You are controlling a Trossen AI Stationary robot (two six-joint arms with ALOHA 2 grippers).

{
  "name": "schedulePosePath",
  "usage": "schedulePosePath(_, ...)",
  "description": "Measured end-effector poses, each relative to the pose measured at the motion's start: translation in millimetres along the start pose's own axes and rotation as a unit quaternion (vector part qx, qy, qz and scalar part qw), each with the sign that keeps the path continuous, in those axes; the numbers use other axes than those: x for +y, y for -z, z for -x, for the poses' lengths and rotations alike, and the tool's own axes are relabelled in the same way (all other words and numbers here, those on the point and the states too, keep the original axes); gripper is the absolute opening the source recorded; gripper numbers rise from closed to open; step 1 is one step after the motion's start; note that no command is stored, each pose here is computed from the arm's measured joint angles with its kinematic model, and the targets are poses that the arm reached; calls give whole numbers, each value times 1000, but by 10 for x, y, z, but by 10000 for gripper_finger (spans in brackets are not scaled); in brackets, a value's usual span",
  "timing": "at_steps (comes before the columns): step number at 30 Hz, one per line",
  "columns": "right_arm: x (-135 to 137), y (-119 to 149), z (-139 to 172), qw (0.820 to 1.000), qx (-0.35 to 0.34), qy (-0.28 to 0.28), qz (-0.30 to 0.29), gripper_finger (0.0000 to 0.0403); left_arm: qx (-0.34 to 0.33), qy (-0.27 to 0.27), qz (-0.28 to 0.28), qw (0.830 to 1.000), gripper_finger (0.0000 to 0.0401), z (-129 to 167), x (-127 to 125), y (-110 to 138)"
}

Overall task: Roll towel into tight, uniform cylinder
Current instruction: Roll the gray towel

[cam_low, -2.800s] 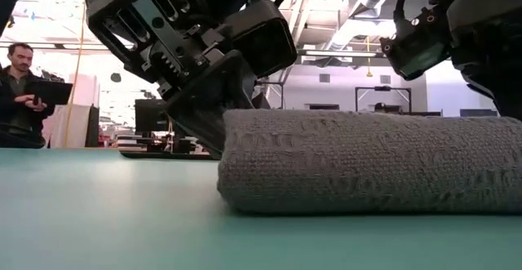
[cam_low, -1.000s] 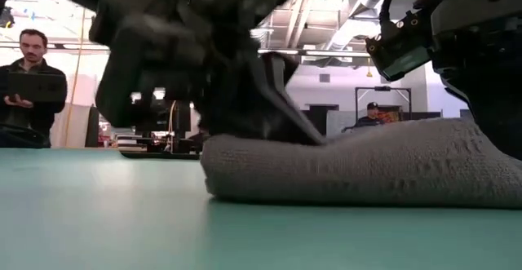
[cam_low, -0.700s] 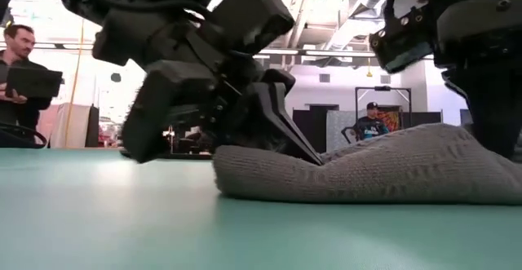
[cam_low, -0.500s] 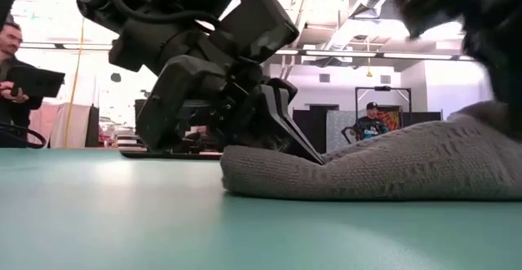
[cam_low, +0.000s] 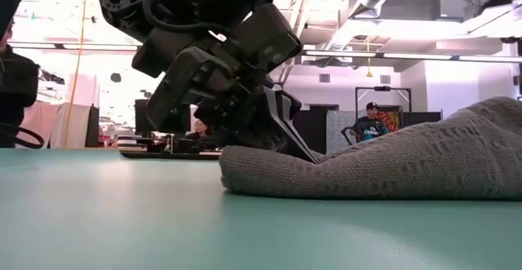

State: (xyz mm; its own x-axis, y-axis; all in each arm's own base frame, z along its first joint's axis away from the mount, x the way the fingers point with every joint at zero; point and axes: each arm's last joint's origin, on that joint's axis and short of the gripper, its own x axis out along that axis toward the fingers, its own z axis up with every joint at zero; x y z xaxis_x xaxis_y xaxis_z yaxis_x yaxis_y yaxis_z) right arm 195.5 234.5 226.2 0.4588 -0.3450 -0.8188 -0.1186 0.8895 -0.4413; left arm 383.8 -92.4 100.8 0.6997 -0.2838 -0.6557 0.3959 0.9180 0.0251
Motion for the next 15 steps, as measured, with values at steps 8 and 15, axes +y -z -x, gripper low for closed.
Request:
schedulePosePath(8,188,-109,-404,981,33,-1,193,228,15,24,7,1000,0,19,94,51)
schedulePosePath(15,205,-90,-429,974,36,20,221,245,12,33,26,999,0,32,195,73)
